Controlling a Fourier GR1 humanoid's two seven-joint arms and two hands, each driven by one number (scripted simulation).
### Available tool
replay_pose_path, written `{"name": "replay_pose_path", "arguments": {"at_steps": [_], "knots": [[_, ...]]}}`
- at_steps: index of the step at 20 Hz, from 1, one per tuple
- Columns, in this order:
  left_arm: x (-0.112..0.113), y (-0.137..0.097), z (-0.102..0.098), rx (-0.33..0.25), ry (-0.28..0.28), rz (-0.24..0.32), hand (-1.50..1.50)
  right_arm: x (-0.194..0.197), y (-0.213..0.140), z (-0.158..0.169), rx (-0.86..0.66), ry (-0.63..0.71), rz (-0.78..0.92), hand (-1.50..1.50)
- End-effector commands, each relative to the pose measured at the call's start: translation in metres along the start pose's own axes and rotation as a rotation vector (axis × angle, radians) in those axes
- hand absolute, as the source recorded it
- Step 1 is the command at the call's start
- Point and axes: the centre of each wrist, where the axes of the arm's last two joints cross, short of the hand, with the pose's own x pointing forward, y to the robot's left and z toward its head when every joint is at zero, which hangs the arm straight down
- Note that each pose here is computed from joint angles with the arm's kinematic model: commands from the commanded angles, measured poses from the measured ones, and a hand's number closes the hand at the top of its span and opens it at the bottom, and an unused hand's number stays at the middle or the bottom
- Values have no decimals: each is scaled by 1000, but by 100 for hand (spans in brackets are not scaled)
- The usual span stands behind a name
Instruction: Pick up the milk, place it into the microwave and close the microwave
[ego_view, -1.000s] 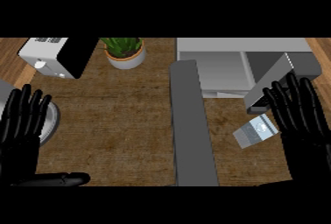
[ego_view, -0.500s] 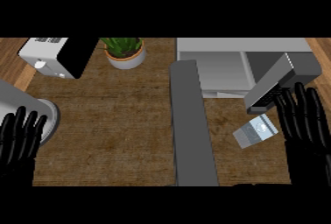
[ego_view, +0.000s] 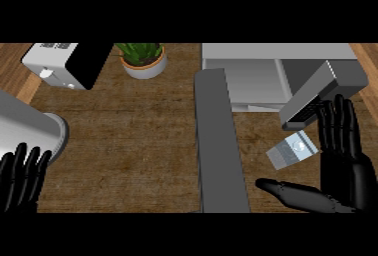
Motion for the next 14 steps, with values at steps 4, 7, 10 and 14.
{"name": "replay_pose_path", "arguments": {"at_steps": [4,7,10,14], "knots": [[16,5,19,-2,-1,-7,-150,-19,-28,3,-52,41,45,-150],[-4,5,22,-16,-14,1,-150,-37,-17,-12,-73,59,42,-150],[-2,8,26,-10,1,12,-150,-54,-31,12,-88,53,84,-150],[23,0,18,-3,-6,7,-150,-77,-64,1,-80,84,148,-150]]}}
